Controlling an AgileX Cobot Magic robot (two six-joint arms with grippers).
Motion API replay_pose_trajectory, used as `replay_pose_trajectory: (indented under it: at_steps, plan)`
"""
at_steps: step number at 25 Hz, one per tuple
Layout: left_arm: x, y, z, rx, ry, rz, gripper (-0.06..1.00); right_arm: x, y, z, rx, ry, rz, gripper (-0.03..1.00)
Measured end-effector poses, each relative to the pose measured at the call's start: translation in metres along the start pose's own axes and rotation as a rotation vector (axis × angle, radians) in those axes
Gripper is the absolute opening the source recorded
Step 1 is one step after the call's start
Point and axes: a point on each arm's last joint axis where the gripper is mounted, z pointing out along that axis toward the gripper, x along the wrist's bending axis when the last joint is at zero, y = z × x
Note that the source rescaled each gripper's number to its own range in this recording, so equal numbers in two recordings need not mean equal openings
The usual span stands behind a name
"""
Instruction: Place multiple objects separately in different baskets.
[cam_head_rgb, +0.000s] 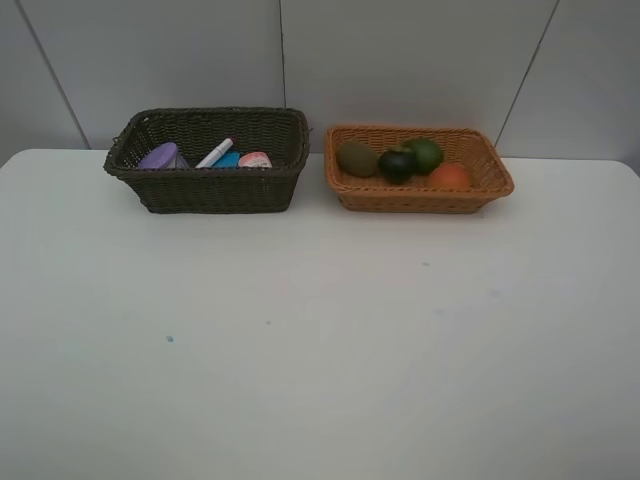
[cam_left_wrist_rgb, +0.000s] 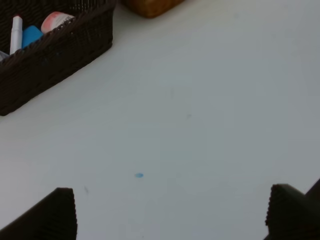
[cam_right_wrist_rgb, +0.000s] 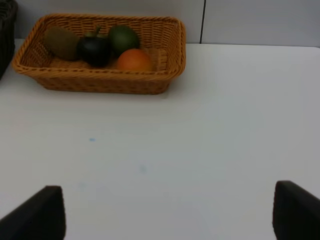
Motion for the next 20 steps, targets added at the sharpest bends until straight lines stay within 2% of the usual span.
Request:
replay_pose_trajectory:
  at_steps: [10,20]
  plan:
    - [-0.005,-0.012,0.005,0.099,-0.050,-0.028,1.00,0.000,0.000,0.000,0.000,0.000,0.000,1.00]
    - [-0.005,-0.012,0.005,0.101,-0.049,-0.041,1.00,0.000,0.000,0.000,0.000,0.000,0.000,1.00]
